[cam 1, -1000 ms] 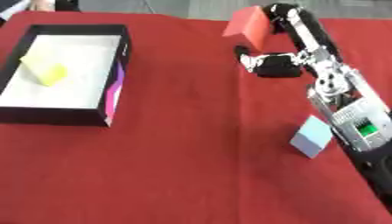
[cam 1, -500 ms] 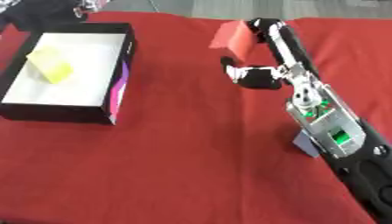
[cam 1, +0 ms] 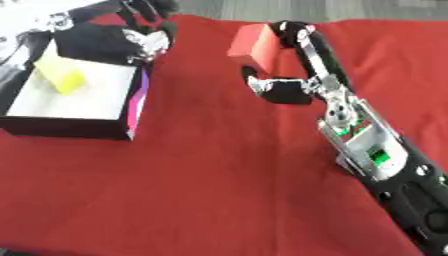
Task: Pick up the objects with one hand, pass them to the other hand, and then place them into the box on the other side of the table.
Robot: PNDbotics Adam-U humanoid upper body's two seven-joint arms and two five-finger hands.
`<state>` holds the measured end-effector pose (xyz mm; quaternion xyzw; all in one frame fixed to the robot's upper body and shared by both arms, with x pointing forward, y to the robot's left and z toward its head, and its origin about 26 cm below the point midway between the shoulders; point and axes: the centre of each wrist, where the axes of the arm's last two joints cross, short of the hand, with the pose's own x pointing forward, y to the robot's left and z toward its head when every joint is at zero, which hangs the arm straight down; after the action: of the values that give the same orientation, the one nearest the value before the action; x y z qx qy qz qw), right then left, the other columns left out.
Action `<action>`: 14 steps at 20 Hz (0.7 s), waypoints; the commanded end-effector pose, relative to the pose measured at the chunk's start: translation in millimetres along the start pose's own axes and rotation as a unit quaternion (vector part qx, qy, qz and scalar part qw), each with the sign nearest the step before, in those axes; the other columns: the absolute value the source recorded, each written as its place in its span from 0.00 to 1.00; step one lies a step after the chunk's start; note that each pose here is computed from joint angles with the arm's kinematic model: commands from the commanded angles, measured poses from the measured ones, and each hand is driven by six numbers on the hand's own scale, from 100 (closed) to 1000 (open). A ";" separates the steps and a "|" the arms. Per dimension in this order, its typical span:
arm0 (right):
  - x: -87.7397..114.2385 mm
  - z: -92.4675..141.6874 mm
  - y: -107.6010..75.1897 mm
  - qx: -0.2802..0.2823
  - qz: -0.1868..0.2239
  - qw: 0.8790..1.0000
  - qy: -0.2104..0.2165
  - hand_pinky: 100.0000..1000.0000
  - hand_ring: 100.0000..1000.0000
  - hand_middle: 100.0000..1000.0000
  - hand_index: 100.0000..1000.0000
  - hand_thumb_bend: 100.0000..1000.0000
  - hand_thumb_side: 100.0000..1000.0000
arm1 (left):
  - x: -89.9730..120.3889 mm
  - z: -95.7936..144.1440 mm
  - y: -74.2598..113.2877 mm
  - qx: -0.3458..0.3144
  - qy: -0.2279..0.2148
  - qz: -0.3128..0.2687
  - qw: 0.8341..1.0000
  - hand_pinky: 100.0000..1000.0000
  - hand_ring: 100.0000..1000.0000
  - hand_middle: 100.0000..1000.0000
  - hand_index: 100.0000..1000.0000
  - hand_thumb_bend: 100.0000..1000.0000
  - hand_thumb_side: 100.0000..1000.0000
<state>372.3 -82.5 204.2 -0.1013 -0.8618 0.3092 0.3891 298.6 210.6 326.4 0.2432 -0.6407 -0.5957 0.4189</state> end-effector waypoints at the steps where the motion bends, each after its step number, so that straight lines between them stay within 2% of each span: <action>1: 6.5 -4.5 1.6 -0.003 -0.020 0.999 -0.027 0.78 0.59 0.45 0.54 0.00 0.00 | 5.3 -1.2 4.8 -0.005 0.001 -0.021 1.000 0.79 0.81 0.76 0.88 0.00 0.64; 4: 8.2 -4.7 7.1 -0.001 -0.043 0.998 -0.037 0.78 0.59 0.45 0.54 0.00 0.00 | 7.5 -10.0 1.1 -0.010 0.003 -0.025 1.000 0.79 0.81 0.75 0.87 0.01 0.61; 6: 8.2 -4.4 10.1 0.005 -0.054 0.998 -0.037 0.78 0.59 0.45 0.54 0.00 0.00 | 8.7 -15.4 -1.6 -0.011 0.000 -0.032 0.999 0.79 0.81 0.75 0.86 0.06 0.58; 10: 6.5 -3.9 14.7 0.019 -0.063 0.997 -0.035 0.78 0.59 0.45 0.54 0.00 0.00 | 8.1 -25.9 -6.0 -0.010 -0.004 -0.059 0.998 0.79 0.82 0.76 0.87 0.20 0.49; 14: 5.9 -3.5 17.5 0.038 -0.065 0.997 -0.033 0.78 0.59 0.45 0.54 0.00 0.00 | 7.7 -31.3 -10.2 0.009 -0.005 -0.113 0.994 0.78 0.83 0.76 0.87 0.34 0.37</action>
<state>370.5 -68.3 190.3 -0.0276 -0.8627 0.3162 0.3938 319.1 184.2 308.6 0.2920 -0.6139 -0.6368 0.3637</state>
